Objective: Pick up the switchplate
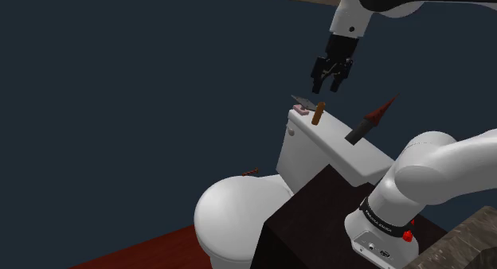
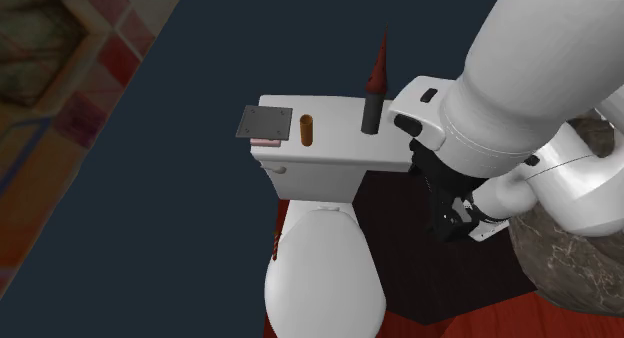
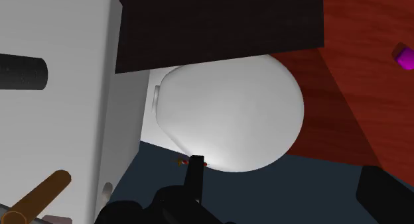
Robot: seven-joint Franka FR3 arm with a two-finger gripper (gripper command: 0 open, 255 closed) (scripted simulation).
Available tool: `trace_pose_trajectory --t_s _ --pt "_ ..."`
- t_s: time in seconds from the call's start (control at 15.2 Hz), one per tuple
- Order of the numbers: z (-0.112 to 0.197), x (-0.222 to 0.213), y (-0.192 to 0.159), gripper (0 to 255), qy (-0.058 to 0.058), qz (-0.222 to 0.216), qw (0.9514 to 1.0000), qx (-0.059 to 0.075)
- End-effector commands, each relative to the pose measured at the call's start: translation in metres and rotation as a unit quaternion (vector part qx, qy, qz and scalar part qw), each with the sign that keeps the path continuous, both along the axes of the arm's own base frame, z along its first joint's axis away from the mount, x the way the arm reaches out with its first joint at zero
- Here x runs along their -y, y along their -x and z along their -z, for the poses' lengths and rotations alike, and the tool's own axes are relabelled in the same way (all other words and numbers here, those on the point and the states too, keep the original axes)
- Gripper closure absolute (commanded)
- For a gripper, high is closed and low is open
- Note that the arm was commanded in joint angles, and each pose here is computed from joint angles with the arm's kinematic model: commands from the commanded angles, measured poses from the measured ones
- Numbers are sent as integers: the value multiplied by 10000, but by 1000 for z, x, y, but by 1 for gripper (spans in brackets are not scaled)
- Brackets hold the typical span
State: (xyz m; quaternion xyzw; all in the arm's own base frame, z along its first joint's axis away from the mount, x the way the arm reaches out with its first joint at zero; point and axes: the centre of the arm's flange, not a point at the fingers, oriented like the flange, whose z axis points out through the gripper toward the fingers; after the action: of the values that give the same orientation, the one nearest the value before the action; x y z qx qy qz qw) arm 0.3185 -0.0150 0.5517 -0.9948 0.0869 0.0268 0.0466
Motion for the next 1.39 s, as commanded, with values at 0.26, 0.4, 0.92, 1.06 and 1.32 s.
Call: trace_pose_trajectory --t_s 0.26,0.4,0.92,1.06,1.32 --pt "35 8 -33 0 527 49 9986 -82" --pt "52 13 -50 0 791 73 9968 -123" --pt "119 44 -114 0 1836 169 9824 -285" --pt "135 54 -130 0 2095 193 9771 -325" --pt "165 77 -161 0 2607 240 9643 -405"
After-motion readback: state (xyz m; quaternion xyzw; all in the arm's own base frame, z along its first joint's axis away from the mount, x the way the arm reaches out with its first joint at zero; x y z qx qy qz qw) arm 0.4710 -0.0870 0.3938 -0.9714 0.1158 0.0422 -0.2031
